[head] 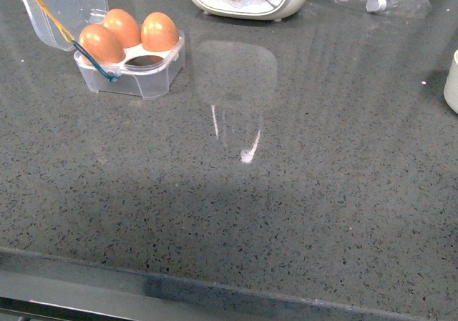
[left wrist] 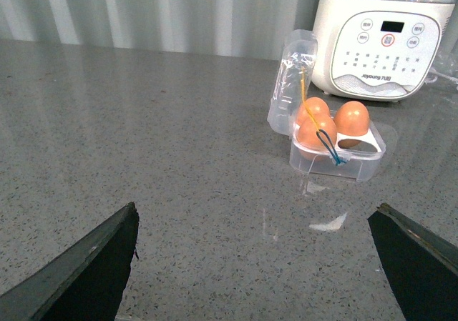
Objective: Put egg into box
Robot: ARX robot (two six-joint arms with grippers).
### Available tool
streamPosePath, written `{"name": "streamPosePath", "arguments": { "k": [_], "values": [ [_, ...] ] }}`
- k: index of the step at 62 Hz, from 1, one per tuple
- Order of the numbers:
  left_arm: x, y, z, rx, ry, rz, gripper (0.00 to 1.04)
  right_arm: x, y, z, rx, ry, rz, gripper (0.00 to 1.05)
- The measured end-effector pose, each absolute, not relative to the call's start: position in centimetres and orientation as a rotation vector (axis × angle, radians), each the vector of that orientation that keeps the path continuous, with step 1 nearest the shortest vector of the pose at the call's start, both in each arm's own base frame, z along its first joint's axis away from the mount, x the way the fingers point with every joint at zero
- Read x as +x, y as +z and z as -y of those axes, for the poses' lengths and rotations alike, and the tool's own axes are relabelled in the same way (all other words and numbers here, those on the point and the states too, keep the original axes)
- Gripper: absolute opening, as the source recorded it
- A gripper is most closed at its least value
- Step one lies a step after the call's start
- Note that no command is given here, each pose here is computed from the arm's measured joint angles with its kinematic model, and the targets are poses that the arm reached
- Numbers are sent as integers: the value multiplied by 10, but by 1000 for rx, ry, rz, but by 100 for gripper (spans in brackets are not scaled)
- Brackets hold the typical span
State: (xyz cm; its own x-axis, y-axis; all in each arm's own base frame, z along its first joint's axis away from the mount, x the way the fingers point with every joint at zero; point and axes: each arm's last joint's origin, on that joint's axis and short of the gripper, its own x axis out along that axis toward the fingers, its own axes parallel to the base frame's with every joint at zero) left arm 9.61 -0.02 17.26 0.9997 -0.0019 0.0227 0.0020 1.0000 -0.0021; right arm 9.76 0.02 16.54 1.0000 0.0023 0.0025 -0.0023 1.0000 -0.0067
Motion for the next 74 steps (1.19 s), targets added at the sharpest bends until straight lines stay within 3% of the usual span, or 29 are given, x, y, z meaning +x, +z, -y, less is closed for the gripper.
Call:
{"name": "streamPosePath", "arguments": {
  "k": [74],
  "values": [
    [96,173,0,-2,-2,23,98,98,165,0,-7,2,2,97]
  ]
}}
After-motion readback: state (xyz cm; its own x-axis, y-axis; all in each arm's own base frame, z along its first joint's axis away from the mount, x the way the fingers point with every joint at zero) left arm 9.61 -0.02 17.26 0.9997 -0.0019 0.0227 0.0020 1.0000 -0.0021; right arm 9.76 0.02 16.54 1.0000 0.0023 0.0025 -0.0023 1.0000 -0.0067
